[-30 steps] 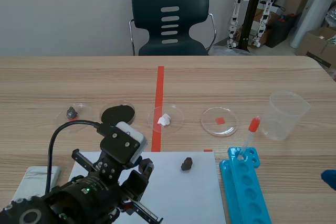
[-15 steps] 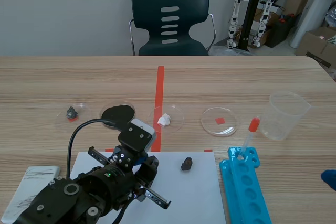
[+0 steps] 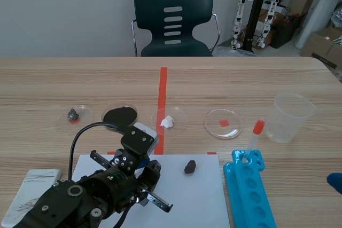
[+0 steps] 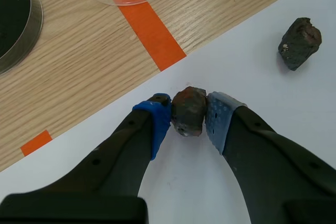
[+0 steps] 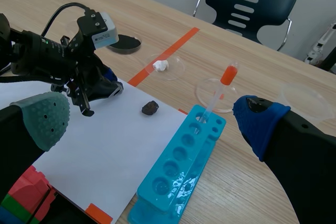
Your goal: Put the middle mineral back
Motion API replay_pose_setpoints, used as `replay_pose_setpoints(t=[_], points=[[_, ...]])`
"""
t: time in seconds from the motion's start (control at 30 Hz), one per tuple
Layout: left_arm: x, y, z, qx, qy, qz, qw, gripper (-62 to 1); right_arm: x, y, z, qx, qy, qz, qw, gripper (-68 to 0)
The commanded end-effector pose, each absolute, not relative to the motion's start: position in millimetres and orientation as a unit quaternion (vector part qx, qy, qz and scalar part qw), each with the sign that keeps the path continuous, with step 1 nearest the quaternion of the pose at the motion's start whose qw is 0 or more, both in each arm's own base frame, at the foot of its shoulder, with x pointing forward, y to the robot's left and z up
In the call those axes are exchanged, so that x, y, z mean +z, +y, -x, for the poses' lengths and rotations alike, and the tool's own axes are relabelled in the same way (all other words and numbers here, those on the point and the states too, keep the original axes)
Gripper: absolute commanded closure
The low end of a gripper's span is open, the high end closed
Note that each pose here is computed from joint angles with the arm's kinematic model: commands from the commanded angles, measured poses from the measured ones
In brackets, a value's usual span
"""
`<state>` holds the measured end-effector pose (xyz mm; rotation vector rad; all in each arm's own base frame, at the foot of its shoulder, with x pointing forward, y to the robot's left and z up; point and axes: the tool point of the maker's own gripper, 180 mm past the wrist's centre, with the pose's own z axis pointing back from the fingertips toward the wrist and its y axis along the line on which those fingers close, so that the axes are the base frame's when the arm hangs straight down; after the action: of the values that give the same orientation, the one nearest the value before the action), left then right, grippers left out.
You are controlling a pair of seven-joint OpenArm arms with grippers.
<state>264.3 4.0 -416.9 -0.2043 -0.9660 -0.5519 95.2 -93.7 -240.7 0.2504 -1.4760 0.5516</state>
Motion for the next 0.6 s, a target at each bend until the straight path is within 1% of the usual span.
replay_pose_setpoints(t=[0.0, 0.03, 0.07, 0.13, 0.2, 0.27, 0.3, 0.57], points=[[-405.4, 1.6, -272.2, -0.253, -0.477, 0.099, 0.836, -27.8, -231.3, -93.7, -99.0, 0.243, -0.675, -0.112, 0.687, -67.9], [-405.3, 2.0, -272.4, -0.251, -0.478, 0.099, 0.836, -30.2, -231.3, -93.7, -99.0, 0.243, -0.675, -0.112, 0.687, -67.9], [-405.2, 2.4, -272.6, -0.248, -0.478, 0.100, 0.837, -34.6, -231.3, -93.7, -99.0, 0.243, -0.675, -0.112, 0.687, -67.9], [-405.5, 2.8, -272.3, -0.248, -0.477, 0.100, 0.837, -39.5, -231.3, -93.7, -99.0, 0.243, -0.675, -0.112, 0.687, -67.9], [-405.4, 2.6, -272.3, -0.245, -0.477, 0.103, 0.838, -48.9, -231.3, -93.7, -99.0, 0.243, -0.675, -0.112, 0.687, -67.9], [-405.7, 2.5, -271.8, -0.244, -0.476, 0.104, 0.838, -53.0, -231.3, -93.7, -99.0, 0.243, -0.675, -0.112, 0.687, -67.9], [-406.1, 2.5, -271.1, -0.244, -0.476, 0.104, 0.839, -54.3, -231.3, -93.7, -99.0, 0.243, -0.675, -0.112, 0.687, -67.9], [-407.2, 2.7, -268.3, -0.244, -0.473, 0.107, 0.840, -54.3, -231.3, -93.7, -99.0, 0.243, -0.675, -0.112, 0.687, -67.9]])
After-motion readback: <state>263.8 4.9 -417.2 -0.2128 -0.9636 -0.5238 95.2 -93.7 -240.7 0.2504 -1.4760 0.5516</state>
